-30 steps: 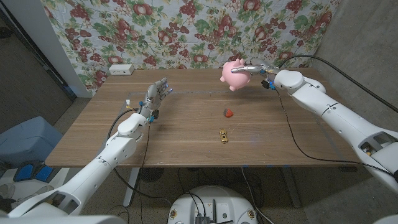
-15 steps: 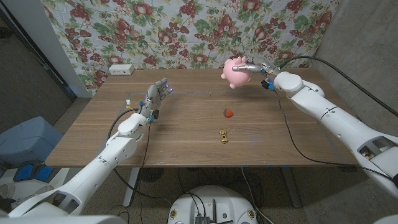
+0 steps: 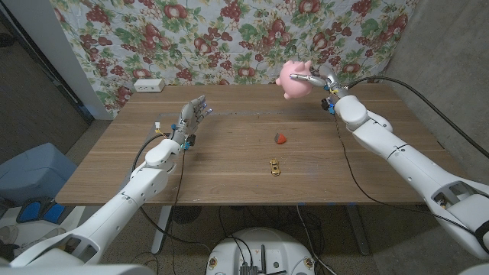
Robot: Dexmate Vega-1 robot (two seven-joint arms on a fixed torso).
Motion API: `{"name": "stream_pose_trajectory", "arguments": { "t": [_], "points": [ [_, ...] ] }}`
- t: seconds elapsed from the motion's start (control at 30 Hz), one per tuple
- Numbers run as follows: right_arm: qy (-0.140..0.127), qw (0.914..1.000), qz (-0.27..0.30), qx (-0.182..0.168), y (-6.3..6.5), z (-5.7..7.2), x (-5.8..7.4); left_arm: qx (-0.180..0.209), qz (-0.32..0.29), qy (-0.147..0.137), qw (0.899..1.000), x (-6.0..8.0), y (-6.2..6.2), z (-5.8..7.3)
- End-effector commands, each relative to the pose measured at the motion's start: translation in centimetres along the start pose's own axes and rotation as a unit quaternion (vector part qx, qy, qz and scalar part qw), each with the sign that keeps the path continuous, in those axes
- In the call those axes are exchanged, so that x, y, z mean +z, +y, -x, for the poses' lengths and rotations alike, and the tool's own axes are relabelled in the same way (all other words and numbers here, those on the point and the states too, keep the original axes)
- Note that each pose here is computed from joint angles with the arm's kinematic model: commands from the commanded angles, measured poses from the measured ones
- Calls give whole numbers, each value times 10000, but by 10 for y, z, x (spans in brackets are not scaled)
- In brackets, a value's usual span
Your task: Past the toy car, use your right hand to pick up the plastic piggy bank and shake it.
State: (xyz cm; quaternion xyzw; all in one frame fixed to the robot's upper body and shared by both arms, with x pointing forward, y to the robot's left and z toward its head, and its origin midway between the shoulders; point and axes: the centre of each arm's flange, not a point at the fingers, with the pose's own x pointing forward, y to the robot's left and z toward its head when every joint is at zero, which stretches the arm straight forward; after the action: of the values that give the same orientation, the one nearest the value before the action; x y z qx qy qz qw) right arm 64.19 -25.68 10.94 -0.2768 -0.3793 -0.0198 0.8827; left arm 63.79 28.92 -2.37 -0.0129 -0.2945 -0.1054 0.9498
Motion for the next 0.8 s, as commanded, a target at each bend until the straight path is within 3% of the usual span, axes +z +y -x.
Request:
{"name": "stream_pose_trajectory", "arguments": {
  "t": [0.03, 0.23, 0.47, 0.8],
  "points": [
    [-181, 9951, -247, -944, -2, 13, -5, -16, -4, -3, 10000, 0, -1, -1],
    [-205, 9914, -398, -1232, -3, 15, -7, -10, -12, -7, 10000, 1, 0, -1],
    [-219, 9905, -420, -1291, -4, 13, -8, -9, -1, -10, 10000, 1, 0, -2],
    [-181, 9962, -271, -813, -5, 8, -6, 5, 3, -6, 10000, 0, 1, -4]
  ]
}}
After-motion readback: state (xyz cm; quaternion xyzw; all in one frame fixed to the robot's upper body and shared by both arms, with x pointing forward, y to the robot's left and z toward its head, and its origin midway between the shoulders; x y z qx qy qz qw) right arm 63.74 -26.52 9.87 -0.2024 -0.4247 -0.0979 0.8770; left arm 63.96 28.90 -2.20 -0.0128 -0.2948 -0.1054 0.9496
